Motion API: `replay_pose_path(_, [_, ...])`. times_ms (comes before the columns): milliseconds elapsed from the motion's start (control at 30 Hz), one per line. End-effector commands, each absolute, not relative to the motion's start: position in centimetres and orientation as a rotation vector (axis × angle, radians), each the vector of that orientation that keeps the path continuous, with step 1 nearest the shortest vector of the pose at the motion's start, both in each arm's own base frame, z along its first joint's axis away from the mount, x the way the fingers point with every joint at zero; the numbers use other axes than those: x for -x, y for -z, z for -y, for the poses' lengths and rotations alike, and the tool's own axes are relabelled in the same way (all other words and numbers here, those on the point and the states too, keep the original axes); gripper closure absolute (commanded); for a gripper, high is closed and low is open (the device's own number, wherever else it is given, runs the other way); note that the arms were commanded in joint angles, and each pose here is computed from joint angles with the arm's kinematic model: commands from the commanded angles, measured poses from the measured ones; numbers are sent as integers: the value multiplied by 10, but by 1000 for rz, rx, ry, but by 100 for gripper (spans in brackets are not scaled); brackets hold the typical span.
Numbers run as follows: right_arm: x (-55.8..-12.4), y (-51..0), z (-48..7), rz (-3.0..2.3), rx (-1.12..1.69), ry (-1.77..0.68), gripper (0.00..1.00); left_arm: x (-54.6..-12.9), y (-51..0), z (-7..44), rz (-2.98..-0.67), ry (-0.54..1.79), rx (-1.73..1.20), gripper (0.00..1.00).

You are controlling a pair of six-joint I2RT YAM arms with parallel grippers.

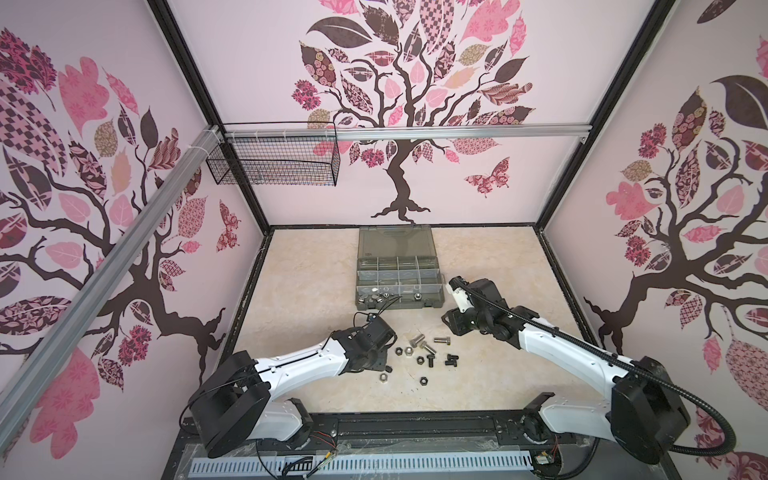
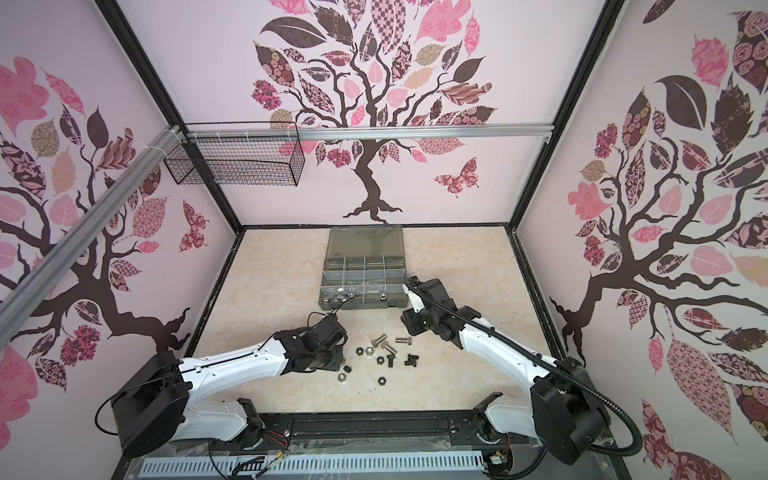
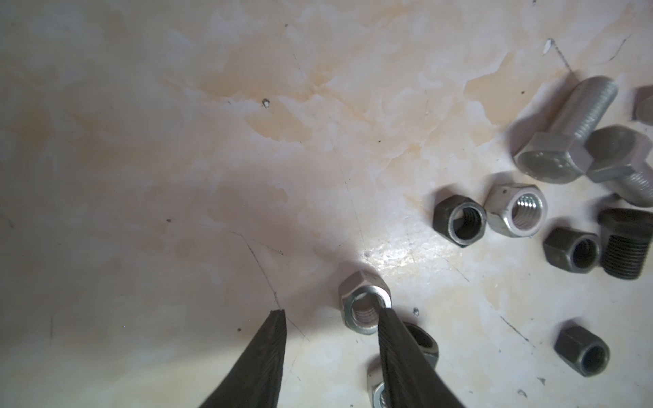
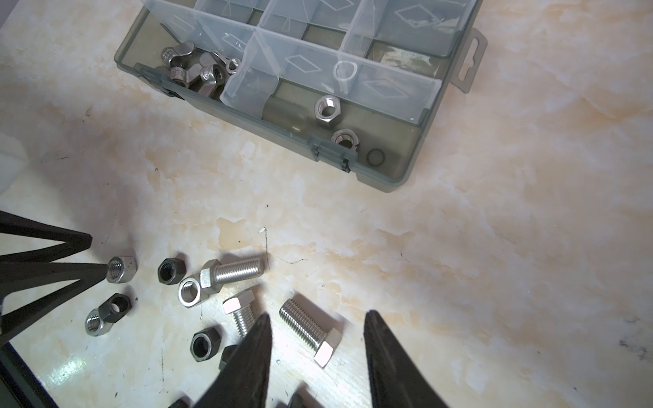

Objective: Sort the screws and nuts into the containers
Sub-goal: 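Lower the left gripper and close it on the silver hex nut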

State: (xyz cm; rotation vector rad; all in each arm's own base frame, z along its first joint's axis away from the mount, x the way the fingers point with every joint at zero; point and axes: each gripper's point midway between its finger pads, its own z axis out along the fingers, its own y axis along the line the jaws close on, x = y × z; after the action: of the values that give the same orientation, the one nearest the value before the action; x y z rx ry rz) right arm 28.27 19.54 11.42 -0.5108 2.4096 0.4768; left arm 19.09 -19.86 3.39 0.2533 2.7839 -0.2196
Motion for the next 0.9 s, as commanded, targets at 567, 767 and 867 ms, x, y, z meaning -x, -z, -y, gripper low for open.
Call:
replay_pose_path(567, [-281, -125, -191, -2396, 497, -473, 54, -197, -35, 224, -2774, 210, -338, 58])
replay_pose_path(767, [-280, -122, -190, -2401, 499, -469, 54, -194, -26, 222, -2789, 188, -336, 62])
replay_pose_path(867, [-280, -123, -190, -2400, 500, -467, 54, -195, -24, 224, -2791, 180, -345, 64])
